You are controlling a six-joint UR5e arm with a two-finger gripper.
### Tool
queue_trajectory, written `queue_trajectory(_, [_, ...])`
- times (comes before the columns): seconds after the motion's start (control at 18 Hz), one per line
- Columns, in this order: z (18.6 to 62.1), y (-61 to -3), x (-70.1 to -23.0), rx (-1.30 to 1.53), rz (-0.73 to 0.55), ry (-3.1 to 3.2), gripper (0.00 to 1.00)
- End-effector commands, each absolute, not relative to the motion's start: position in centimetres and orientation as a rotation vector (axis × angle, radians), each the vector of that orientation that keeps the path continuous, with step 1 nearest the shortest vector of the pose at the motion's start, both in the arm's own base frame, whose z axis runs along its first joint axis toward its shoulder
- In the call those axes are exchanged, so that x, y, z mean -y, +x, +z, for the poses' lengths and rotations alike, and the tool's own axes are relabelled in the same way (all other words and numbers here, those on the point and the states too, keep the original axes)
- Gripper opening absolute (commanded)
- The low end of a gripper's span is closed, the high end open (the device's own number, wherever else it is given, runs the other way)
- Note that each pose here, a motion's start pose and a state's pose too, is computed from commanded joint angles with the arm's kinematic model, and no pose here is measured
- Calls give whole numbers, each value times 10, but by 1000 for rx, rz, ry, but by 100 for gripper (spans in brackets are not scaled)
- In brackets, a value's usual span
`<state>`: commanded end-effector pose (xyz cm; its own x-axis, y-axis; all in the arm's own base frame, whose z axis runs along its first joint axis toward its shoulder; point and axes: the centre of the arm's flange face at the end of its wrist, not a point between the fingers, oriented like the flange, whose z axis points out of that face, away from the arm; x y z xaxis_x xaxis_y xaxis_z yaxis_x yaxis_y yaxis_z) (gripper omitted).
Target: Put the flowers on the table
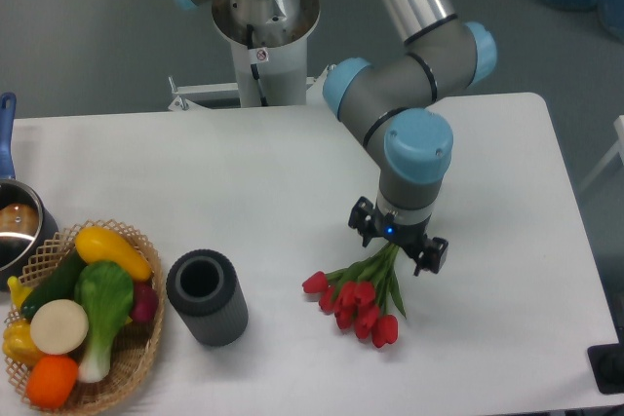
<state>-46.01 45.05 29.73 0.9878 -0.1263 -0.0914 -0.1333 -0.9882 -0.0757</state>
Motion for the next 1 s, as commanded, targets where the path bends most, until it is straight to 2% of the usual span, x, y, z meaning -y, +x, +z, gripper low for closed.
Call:
queue_trajectory(0.11, [315, -459, -448, -199, 170, -3030, 100])
queue_trajectory(0.5, [331, -475, -428, -158, 227, -3014, 100])
queue_trajectory(0.83, [342, -489, -407, -364, 249, -3009, 100])
queue_trajectory(1.0, [343, -488, -403, -374, 243, -3010, 100])
